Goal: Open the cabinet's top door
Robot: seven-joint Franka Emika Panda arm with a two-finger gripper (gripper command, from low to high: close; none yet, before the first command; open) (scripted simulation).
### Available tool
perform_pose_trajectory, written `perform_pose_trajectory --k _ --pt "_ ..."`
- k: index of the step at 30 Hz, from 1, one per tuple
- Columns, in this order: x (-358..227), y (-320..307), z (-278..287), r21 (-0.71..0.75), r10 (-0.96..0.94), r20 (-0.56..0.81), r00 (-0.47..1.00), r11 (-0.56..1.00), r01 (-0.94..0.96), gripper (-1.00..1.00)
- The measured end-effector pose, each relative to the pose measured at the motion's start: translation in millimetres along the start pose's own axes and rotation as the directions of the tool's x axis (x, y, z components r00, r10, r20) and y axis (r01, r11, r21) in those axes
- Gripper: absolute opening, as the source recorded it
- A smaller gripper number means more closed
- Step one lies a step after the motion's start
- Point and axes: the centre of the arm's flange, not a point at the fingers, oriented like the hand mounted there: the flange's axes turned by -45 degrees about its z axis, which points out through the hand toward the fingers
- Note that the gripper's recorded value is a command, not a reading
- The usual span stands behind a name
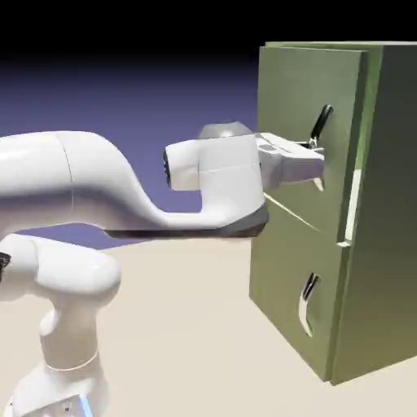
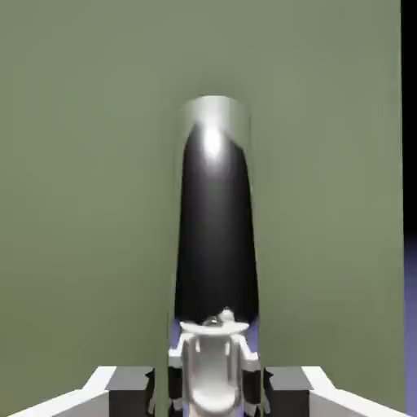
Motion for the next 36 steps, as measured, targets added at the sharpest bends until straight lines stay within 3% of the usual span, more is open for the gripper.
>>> perform_pose_trajectory --k 36 --pt "2.9 -134.4 -148.3 -0.56 0.003 0.01 1.0 0.828 0.003 -1.0"
